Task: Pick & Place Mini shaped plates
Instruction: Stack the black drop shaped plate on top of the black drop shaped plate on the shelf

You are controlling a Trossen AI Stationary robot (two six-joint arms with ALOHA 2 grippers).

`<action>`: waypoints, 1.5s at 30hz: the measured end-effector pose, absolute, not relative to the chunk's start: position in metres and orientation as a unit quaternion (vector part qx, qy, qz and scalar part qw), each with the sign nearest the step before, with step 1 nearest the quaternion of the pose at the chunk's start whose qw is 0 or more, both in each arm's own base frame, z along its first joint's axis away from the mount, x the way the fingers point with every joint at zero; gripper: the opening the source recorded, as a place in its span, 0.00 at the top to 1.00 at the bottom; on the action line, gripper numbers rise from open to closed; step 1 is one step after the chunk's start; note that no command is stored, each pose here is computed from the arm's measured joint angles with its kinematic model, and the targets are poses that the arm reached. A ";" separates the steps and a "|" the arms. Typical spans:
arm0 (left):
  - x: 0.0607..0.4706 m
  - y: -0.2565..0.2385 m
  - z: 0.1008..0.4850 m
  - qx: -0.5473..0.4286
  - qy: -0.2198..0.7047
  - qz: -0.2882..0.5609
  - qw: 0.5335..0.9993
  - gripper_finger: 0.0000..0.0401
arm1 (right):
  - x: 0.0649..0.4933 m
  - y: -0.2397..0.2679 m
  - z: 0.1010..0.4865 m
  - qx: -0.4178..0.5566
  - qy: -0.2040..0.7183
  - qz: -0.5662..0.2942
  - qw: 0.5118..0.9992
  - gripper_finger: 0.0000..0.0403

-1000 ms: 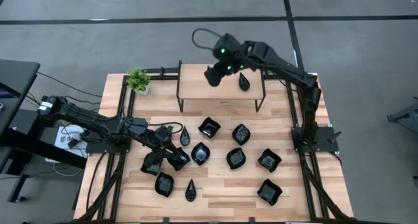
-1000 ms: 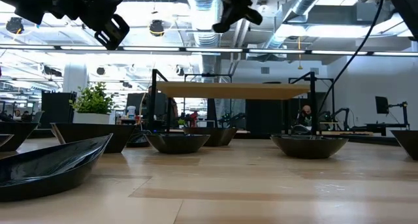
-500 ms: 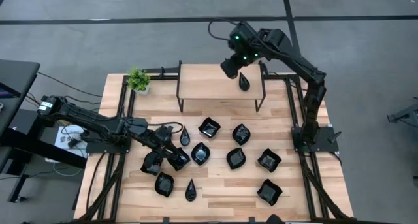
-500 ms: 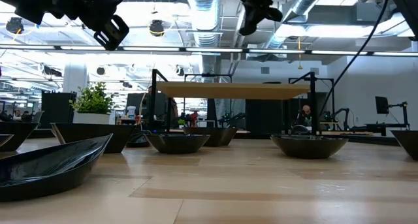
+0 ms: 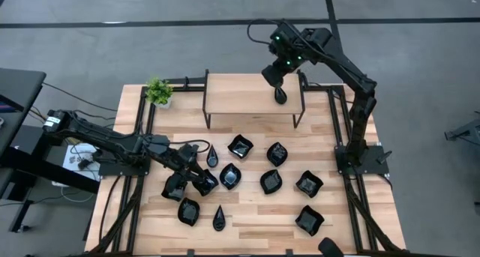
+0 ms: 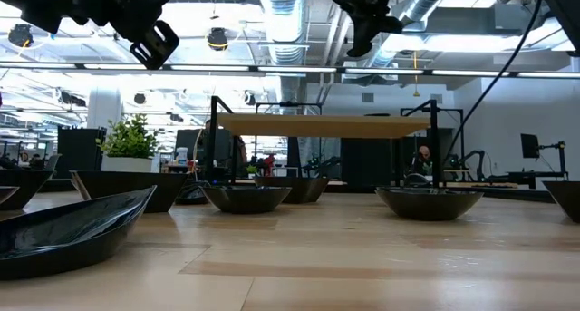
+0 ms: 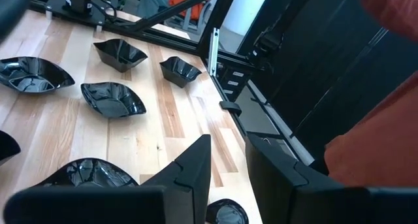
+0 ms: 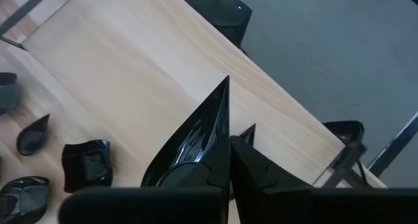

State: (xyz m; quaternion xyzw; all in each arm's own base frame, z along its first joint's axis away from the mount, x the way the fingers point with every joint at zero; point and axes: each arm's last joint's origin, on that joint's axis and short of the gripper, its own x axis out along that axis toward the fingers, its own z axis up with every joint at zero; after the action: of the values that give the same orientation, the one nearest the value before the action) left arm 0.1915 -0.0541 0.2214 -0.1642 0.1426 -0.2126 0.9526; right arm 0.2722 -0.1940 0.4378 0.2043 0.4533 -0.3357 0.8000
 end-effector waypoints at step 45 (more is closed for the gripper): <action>0.192 -0.053 0.224 -0.180 0.130 -0.200 0.954 0.76 | 0.201 -0.142 0.332 0.200 0.286 -0.353 0.868 1.00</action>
State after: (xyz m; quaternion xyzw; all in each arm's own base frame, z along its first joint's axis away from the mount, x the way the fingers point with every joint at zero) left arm 0.1924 -0.0534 0.2240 -0.1797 0.1303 -0.2001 0.9543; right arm 0.2007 -0.1418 0.3316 0.1999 0.2863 -0.3528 0.8681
